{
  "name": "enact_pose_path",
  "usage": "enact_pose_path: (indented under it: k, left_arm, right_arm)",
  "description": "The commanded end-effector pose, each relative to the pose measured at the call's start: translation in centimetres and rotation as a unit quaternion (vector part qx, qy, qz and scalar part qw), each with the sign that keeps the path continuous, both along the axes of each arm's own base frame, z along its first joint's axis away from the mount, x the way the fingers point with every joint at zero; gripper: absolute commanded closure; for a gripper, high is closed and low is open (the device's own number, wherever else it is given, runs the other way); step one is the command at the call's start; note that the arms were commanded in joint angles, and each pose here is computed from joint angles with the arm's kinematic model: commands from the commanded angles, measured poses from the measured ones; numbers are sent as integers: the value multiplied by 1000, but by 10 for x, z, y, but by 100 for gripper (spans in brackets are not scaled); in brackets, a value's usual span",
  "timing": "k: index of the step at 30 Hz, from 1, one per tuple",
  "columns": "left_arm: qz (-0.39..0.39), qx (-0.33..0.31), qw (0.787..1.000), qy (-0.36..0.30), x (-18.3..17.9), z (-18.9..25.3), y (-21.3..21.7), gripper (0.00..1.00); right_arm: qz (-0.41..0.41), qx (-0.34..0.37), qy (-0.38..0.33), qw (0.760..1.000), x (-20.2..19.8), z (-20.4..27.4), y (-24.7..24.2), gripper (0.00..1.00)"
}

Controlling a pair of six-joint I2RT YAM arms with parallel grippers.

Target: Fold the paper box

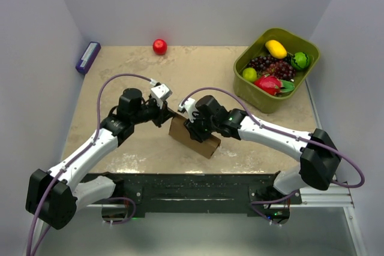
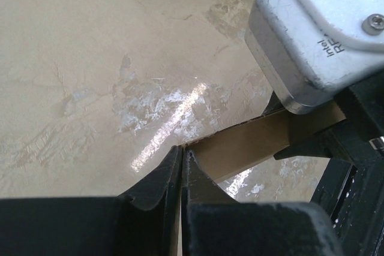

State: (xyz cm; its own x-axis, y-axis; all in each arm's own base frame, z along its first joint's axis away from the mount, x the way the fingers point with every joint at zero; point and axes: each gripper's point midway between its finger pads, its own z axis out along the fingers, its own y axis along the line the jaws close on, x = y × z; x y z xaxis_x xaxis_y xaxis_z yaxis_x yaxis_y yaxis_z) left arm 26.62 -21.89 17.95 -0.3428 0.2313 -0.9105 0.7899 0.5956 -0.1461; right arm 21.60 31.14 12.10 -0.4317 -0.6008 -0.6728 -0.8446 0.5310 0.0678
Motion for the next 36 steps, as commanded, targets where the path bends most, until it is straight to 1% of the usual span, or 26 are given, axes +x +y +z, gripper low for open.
enact_pose_path:
  k: [1, 4, 14, 16, 17, 19, 20, 26, 32, 34, 35, 36]
  left_arm:
    - [2, -16, 1000, 13, -4, 5, -6, 97]
    - [22, -15, 999, 33, 0, 2, -5, 100]
    - [70, -51, 993, 76, 0, -3, -5, 100]
    - [73, -64, 991, 93, -5, -6, -7, 100]
    - [71, -73, 991, 89, -4, -3, -9, 100]
    - [74, -81, 988, 109, -10, -10, -9, 100]
    - [75, -97, 988, 95, -5, -1, -11, 100]
    - [95, -93, 985, 113, -8, -18, -7, 100]
    - [141, -71, 981, 117, -4, -31, 7, 100]
    - [146, -68, 981, 111, -2, -30, 8, 100]
    - [147, -54, 980, 126, -7, -37, 11, 100]
    - [147, -50, 980, 126, -7, -38, 12, 100]
  right_arm:
    - [-12, -28, -1, 1000, 7, -17, -4, 71]
    - [-13, -35, 0, 999, 8, -20, -5, 71]
    - [-19, -53, 4, 998, 10, -29, -8, 71]
    - [-19, -53, 3, 998, 10, -29, -8, 71]
    - [-19, -54, 3, 998, 10, -29, -8, 71]
    - [-20, -54, 3, 998, 10, -29, -9, 71]
    - [-20, -54, 3, 998, 10, -29, -9, 71]
    - [-21, -51, 0, 998, 10, -27, -9, 71]
    - [-23, -52, -2, 998, 11, -26, -10, 71]
    - [-22, -51, -3, 998, 11, -24, -10, 71]
    - [-23, -51, -4, 998, 11, -24, -10, 71]
    - [-23, -52, -4, 998, 11, -24, -10, 71]
